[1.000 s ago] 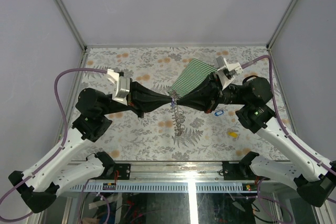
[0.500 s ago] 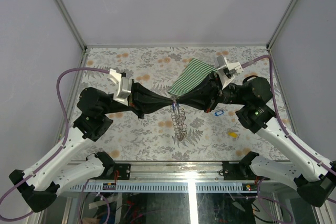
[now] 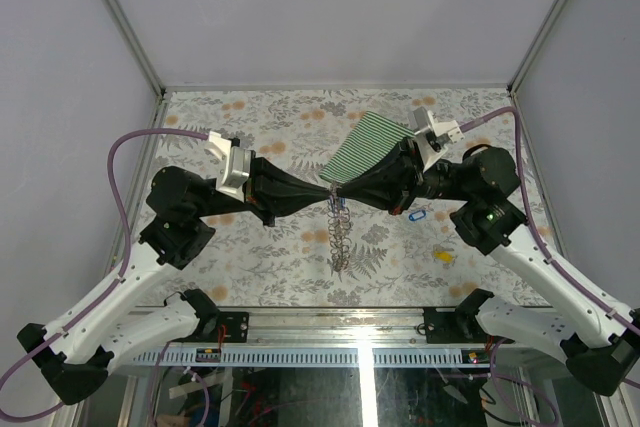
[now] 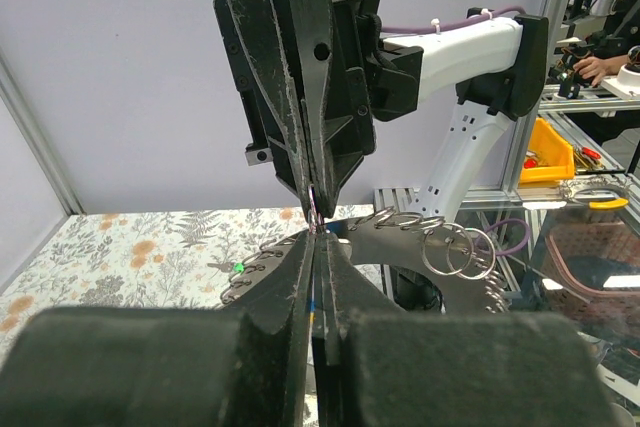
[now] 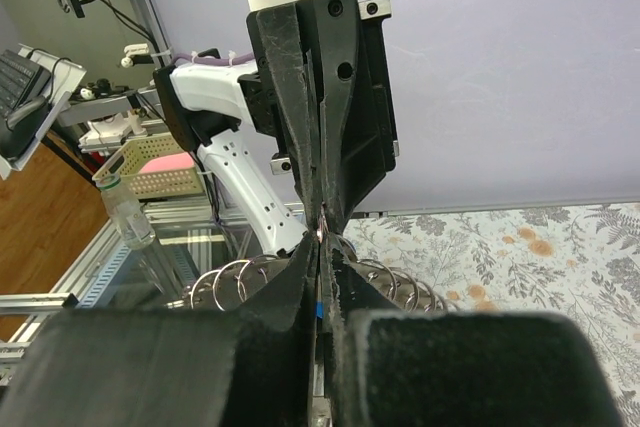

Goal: Put the keys on the keyring
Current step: Insert the key onto the keyring.

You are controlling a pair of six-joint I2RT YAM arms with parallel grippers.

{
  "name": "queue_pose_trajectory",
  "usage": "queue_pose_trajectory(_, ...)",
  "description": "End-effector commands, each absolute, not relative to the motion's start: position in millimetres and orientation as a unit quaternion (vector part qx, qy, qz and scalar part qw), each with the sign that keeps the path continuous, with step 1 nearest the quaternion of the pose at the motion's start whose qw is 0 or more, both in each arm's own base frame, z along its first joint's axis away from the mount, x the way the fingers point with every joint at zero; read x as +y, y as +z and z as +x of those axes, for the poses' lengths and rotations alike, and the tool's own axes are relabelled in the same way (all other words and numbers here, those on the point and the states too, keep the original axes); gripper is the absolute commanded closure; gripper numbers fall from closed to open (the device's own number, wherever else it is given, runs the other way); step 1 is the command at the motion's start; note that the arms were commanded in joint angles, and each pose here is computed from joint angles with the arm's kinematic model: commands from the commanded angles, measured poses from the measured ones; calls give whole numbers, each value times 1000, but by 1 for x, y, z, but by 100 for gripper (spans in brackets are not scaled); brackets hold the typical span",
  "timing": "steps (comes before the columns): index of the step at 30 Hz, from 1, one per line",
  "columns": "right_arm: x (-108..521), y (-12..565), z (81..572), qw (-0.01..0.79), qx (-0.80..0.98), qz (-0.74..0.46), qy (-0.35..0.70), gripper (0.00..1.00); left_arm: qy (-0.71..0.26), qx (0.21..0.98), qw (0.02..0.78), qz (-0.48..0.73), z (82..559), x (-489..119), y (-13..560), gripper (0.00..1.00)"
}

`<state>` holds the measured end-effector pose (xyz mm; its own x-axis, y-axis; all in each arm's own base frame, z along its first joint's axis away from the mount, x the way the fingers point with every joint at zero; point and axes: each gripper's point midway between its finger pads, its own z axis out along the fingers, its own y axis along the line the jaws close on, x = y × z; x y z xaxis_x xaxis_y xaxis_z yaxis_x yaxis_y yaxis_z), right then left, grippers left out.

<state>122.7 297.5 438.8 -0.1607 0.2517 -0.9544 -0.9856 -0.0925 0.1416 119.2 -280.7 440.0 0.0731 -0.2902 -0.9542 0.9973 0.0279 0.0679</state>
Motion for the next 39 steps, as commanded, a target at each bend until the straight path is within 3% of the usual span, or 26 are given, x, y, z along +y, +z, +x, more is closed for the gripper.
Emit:
queue_pose_trajectory(1,288,463,125,551,426,-396,598,100,-552,366,607,439,107,-276,460,100)
queue_pose_trajectory(39,282,476,142,584,445,-335,591,100,-555,366,572,481,95,-288,449,100)
